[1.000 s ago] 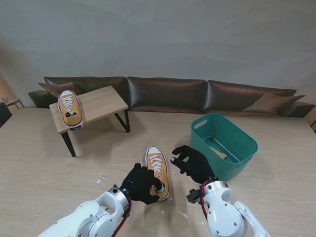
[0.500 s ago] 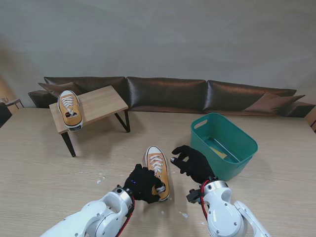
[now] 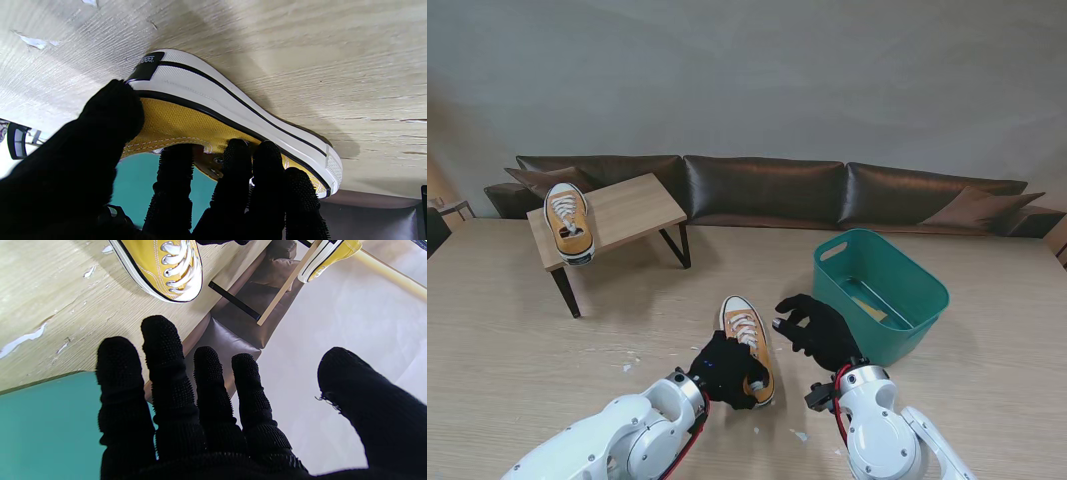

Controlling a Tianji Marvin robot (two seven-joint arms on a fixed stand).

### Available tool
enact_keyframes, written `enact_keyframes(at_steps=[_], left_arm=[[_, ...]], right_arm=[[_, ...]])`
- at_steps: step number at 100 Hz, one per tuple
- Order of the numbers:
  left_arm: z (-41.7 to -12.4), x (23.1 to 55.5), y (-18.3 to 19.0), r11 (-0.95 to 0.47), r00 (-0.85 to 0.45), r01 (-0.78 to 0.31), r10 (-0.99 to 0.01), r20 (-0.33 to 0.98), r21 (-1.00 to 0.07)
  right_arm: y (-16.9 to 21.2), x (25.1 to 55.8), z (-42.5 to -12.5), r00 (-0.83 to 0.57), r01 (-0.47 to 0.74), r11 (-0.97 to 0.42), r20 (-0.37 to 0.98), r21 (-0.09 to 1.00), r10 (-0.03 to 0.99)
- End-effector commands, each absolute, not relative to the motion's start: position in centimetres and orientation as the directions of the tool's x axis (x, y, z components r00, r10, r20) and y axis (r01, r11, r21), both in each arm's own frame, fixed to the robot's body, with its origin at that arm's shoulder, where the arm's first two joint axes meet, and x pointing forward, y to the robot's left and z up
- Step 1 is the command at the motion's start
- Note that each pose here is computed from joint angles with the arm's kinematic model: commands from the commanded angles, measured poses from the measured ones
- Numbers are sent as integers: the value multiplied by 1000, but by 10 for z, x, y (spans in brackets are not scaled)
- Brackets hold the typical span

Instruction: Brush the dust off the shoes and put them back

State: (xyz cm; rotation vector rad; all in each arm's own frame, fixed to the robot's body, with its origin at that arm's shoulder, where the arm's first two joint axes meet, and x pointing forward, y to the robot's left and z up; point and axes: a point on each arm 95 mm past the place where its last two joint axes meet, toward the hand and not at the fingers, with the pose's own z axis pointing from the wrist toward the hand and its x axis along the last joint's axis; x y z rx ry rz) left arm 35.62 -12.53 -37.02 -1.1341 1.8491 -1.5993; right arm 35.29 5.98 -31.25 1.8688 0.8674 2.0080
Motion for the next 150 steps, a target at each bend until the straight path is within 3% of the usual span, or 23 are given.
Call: enact_keyframes(at_steps=[1,65,101,150], left_arm=[[-381,349,-131,5,-562,-328,-805,191,-945],[-389,346,-148,73,-536,-249,-841,75,-966],[-389,346,-136,133,-523,-68,-849,-79,-989],[-333,357,-95,269,-624,99,-733,-271,-958]], right_arm=[[63,351,-312,-139,220,-787,817,577,560],[64,351,-313,-146,221,-779,810,586,568],[64,350,-314,-151,221,-770,801,598,579],[65,350,-315,-152,227,-764,797,603,584]])
